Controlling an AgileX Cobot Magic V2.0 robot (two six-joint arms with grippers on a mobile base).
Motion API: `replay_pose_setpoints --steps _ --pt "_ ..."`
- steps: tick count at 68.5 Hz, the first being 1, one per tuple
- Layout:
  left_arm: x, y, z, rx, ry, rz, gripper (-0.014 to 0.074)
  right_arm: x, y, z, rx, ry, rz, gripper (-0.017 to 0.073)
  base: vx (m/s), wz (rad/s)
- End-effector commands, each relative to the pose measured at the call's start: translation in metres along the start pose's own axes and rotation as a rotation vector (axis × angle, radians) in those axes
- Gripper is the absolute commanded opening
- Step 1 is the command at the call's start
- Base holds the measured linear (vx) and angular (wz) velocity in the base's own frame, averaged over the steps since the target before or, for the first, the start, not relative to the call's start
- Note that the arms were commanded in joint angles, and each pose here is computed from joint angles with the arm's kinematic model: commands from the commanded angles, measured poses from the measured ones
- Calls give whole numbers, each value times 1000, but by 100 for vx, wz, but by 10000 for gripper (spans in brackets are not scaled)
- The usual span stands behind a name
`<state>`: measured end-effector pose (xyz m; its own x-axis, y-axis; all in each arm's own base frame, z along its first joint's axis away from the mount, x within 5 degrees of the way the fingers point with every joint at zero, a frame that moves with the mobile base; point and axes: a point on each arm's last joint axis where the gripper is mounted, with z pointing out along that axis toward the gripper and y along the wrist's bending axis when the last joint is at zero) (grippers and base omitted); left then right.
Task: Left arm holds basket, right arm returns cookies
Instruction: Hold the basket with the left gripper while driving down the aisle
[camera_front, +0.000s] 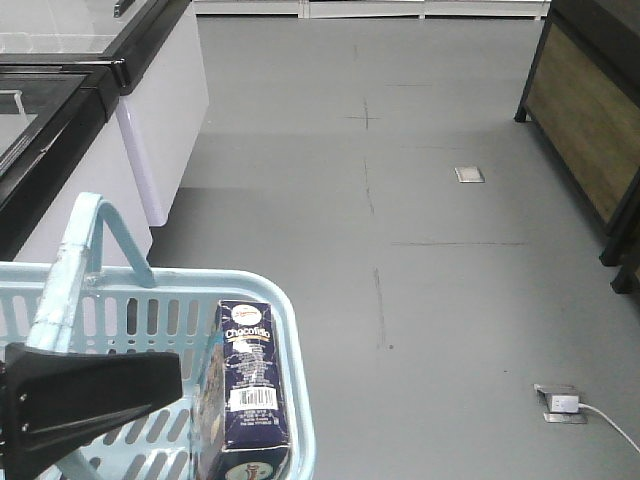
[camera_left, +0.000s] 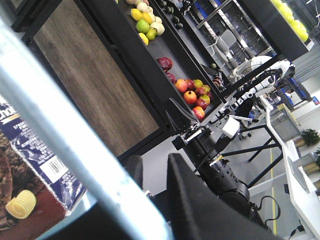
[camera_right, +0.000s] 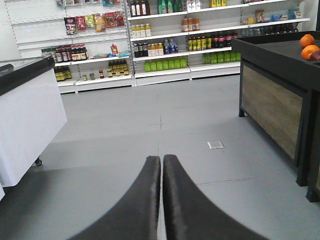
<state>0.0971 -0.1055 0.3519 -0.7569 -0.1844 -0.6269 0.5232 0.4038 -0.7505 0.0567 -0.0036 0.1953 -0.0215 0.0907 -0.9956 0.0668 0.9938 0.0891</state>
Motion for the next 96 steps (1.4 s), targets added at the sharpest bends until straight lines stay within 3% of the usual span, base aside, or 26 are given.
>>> replay_pose_setpoints --steps 1,96 --pt "-9 -13 -4 58 -70 -8 -6 -7 0 -1 0 -83 -13 -8 0 0" --pt "-9 -13 -4 58 -70 -8 -6 -7 0 -1 0 -83 -13 -8 8 -3"
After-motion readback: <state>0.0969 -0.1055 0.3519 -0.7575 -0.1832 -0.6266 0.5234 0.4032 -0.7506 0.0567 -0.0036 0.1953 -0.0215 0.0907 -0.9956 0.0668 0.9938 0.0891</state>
